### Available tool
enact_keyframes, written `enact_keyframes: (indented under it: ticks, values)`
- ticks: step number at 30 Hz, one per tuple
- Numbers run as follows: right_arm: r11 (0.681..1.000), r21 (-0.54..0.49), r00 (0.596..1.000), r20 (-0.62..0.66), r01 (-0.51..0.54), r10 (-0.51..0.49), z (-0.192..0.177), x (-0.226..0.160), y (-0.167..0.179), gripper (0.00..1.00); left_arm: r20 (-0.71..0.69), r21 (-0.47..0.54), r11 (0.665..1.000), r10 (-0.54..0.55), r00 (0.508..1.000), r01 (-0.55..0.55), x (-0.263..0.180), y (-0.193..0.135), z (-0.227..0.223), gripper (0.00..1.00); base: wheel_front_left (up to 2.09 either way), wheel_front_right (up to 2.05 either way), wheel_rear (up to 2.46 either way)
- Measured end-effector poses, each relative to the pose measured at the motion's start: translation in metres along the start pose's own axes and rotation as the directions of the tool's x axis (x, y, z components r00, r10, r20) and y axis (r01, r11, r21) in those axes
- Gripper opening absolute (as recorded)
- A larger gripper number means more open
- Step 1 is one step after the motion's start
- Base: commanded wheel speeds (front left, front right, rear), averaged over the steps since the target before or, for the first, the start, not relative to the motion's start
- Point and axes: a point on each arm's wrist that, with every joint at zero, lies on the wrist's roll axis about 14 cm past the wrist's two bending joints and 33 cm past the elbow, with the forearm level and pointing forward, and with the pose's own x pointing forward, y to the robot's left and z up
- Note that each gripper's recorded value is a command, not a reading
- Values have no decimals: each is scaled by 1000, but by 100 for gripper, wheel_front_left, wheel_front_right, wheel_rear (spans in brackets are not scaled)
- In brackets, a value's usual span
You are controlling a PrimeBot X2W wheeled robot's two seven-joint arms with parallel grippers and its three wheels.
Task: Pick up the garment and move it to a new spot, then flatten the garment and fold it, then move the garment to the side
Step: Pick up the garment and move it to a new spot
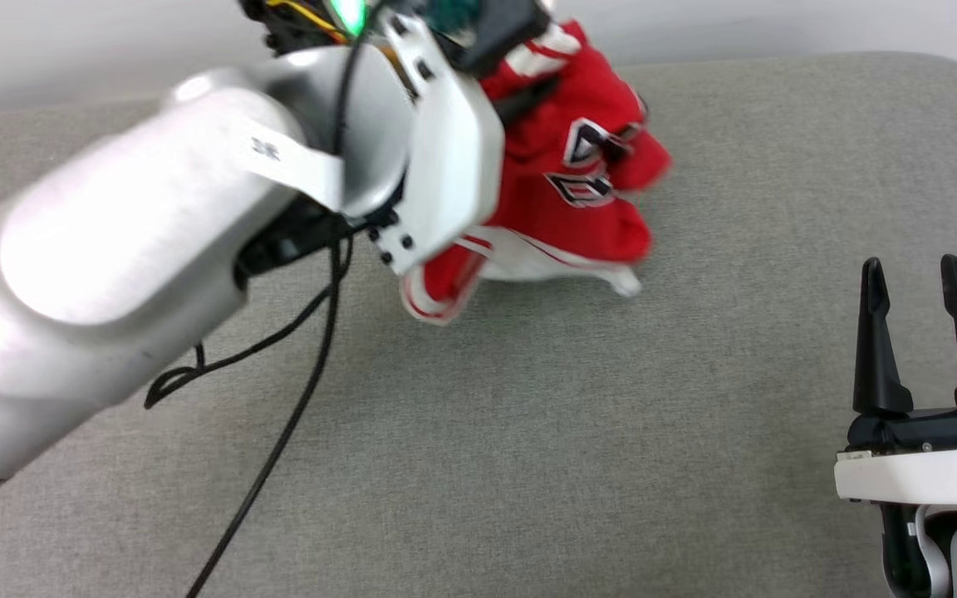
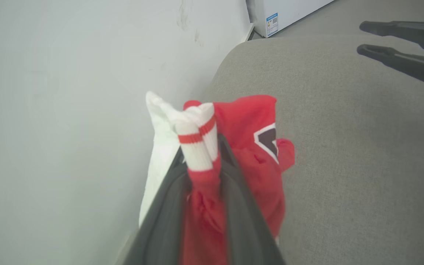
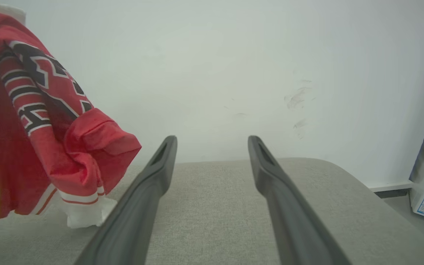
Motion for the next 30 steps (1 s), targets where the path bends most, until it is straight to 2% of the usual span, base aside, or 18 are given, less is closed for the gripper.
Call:
enact_keyframes:
  ticks: [4, 8, 9, 16, 18, 19, 26, 28, 29, 30]
  values:
    - [1000, -9, 1000, 7, 21, -21, 4, -3, -8, 100, 37, 3, 996, -85, 996, 85, 8, -29, 12, 0, 0, 0, 0]
    - [1000, -10, 1000, 4, 24, -24, 2, -2, -9, 100, -2, -44, 994, -104, 995, 104, 10, -36, -12, 0, 0, 0, 0]
    - [1000, -7, 1000, -13, 11, -11, -6, 3, -4, 100, -126, -170, 985, -63, 990, 41, 9, -25, -82, 0, 0, 0, 0]
    - [1000, -15, 999, -38, -1, 0, -18, 9, 0, 100, -325, -282, 952, 24, 945, -121, -12, 1, -180, 0, 0, 0, 0]
    - [1000, -16, 999, -43, -2, 1, -21, 10, 0, 100, -383, -311, 936, 34, 923, -164, -20, 4, -206, 0, 0, 0, 0]
    - [1000, -22, 999, -47, -6, 5, -24, 13, 1, 100, -463, -344, 913, 37, 885, -218, -32, 4, -242, 0, 0, 0, 0]
    - [1000, -22, 998, -55, -14, 13, -29, 18, 4, 100, -598, -402, 864, 2, 802, -303, -57, -8, -298, 0, 0, 0, 0]
    - [1000, -22, 998, -57, -16, 15, -30, 18, 4, 100, -609, -408, 858, -1, 793, -312, -60, -10, -303, 0, 0, 0, 0]
    - [1000, -24, 998, -57, -18, 17, -30, 18, 5, 100, -605, -410, 855, 5, 796, -318, -60, -9, -303, 35, 0, 0, 0]
    - [999, -25, 998, -57, -20, 19, -30, 18, 6, 100, -598, -409, 854, 16, 802, -322, -60, -8, -302, 100, 0, 0, 0]
